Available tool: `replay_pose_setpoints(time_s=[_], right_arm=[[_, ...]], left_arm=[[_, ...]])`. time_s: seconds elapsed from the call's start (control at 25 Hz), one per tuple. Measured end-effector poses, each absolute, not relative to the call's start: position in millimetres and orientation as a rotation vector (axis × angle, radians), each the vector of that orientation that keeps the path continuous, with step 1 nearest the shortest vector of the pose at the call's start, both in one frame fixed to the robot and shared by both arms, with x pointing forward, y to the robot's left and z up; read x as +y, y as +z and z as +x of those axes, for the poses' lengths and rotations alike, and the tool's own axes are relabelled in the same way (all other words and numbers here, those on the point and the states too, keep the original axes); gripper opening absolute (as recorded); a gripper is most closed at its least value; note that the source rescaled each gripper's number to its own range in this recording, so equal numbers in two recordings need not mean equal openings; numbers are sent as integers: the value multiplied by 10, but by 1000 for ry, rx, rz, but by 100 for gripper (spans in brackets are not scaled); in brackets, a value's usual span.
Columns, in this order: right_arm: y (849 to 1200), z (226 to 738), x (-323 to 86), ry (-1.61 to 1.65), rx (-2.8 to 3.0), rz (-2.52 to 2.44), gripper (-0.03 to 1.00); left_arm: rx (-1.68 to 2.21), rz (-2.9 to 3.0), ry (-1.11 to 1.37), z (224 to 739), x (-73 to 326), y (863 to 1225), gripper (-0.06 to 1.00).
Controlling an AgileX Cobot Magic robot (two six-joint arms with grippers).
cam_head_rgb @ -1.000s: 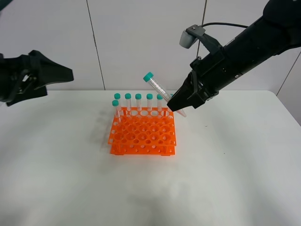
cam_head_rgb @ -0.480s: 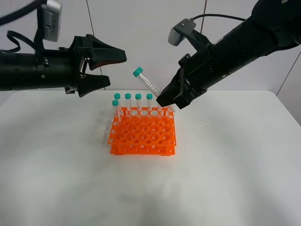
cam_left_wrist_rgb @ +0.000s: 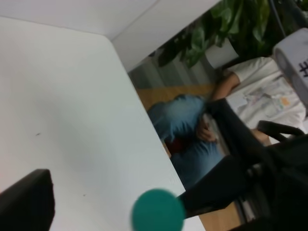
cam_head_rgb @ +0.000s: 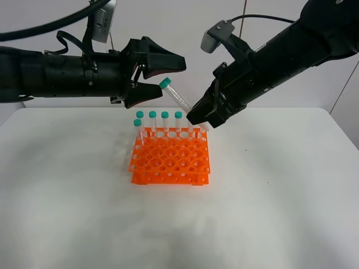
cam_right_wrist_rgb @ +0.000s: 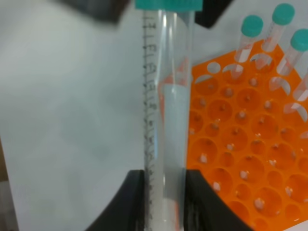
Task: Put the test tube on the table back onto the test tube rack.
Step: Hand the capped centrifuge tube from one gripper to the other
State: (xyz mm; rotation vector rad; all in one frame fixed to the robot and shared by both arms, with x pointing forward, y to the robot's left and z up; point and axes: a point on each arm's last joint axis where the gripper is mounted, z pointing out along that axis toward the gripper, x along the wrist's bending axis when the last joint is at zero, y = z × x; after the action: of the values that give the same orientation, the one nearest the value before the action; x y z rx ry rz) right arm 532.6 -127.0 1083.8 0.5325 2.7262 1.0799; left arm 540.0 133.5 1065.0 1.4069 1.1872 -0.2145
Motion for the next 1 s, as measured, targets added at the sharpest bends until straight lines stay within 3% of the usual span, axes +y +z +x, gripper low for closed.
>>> replay_pose_setpoints(time_s=[0.12,0.36,0.64,0.84,1.0], right_arm=[[10838,5326,-1270,1080,2726,533,3],[10838,5326,-1270,1081,2726,537,3],[10840,5330,-1270,1084,2722,557,3],[10840,5332,-1270,1086,2719,564,3],[10840,5332,-1270,1086,2719,568,3]], left_arm=[[1191,1412,-223,5409,1315,10619,95],[1194,1411,-223,5413,1317,10615,66],[1193,1412,-222,5413,1317,10615,56],[1200,1410,-213,5420,1323,10612,30],[1208,1409,-203,5427,1328,10608,17]])
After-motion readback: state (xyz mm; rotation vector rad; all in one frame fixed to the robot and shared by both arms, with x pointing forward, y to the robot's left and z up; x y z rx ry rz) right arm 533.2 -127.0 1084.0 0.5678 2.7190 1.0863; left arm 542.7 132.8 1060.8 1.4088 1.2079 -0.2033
